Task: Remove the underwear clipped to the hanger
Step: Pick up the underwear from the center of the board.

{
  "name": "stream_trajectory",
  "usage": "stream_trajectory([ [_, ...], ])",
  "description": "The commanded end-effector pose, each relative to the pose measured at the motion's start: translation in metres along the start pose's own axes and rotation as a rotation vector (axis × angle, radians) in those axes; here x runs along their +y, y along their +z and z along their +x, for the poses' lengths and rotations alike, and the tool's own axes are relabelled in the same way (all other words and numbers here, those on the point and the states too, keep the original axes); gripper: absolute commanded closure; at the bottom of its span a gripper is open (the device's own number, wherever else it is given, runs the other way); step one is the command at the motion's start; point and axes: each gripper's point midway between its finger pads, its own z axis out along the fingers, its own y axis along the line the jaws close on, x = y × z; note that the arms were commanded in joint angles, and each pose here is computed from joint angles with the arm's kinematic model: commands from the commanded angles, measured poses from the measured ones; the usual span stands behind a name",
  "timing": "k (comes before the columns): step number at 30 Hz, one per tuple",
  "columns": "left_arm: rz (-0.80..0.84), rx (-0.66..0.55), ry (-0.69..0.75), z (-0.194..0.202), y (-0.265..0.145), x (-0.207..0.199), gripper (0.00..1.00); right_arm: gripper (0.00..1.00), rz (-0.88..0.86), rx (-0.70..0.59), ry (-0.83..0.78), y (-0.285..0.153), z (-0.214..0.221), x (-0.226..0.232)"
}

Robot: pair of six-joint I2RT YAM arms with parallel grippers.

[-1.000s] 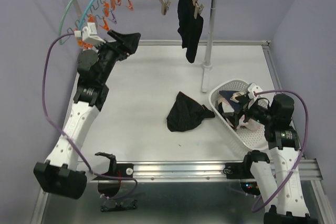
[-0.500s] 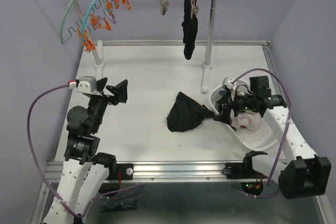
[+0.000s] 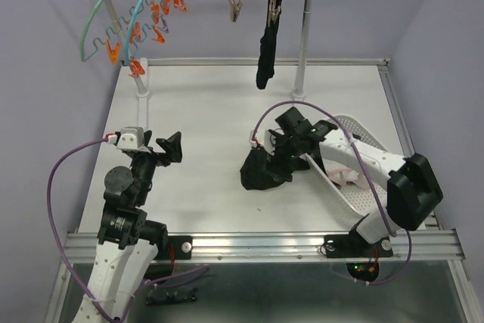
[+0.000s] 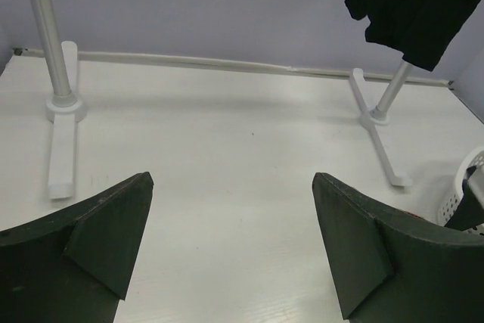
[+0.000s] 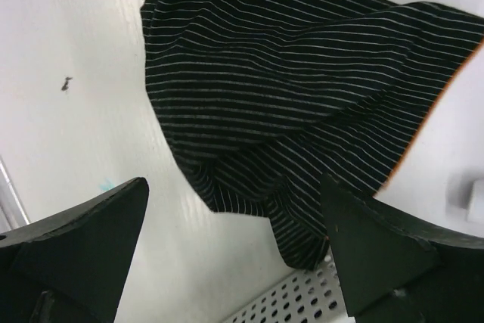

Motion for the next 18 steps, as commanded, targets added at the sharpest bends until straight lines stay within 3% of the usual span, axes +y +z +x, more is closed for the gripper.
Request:
stream_trajectory([
  [1, -0.027, -0.081, 0.008, -0.016, -0.003, 0.005, 0.01, 0.00, 0.161, 0.082, -0.002, 0.021, -0.008, -0.033],
  [11, -0.035, -0.056, 0.023, -0.008, 0.002, 0.008, 0.01, 0.02, 0.185, 0.207, 0.006, 0.063, 0.010, -0.041],
  [16, -0.034, -0.060, 0.028, -0.008, 0.002, 0.008, 0.01, 0.25, 0.153, 0.174, 0.036, 0.063, 0.003, -0.033],
  [17, -0.032, -0.061, 0.029, -0.009, 0.002, 0.008, 0.01, 0.39, 0.135, 0.160, 0.039, 0.061, 0.000, -0.030],
  [18, -0.032, -0.063, 0.029, -0.009, 0.002, 0.007, 0.01, 0.47, 0.131, 0.152, 0.039, 0.058, -0.002, -0.028],
])
